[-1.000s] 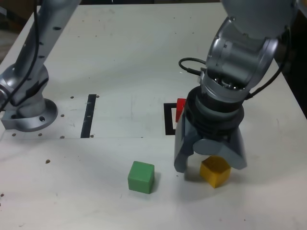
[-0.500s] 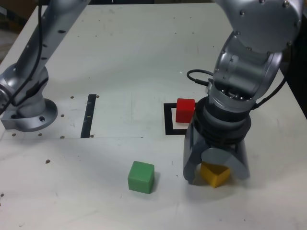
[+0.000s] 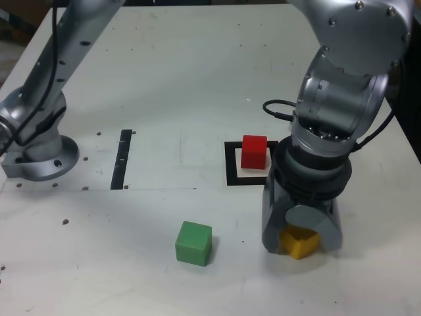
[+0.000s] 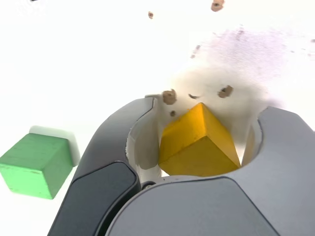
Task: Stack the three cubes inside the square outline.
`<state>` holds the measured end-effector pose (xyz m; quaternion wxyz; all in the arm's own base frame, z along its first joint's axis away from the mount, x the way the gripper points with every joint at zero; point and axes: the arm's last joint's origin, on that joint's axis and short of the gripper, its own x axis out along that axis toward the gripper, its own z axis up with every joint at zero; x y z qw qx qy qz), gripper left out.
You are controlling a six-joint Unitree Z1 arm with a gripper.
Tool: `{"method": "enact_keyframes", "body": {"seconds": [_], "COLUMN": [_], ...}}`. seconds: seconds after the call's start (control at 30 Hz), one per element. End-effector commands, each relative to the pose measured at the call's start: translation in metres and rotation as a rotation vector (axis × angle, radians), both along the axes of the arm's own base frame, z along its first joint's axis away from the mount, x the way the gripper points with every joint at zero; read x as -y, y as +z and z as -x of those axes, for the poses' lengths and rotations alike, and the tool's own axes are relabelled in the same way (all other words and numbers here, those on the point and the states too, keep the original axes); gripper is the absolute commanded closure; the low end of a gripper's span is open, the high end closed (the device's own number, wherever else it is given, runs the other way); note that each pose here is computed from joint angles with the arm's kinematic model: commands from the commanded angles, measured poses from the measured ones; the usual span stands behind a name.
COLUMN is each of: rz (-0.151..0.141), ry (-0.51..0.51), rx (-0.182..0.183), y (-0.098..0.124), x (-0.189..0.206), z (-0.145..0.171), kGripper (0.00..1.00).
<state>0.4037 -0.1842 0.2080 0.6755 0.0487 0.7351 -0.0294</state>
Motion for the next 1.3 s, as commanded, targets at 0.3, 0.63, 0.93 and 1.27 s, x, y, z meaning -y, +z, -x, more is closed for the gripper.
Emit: {"method": "enact_keyframes", "body": {"seconds": [0.3, 0.63, 0.93, 1.27], "rz": [0.023, -0.014, -0.066, -0.052], "ry": [-0.021, -0.033, -0.084, -0.195], "rx": [-0.013, 0.037, 0.090, 0.033], "y": [-0.013, 0.031, 0.107, 0.123], "x": [0.002, -0.007, -0.038, -0.097], "z": [-0.004, 0.005, 0.041, 0.059], "kGripper": [0.60, 0.67, 0.67, 0.67]}}
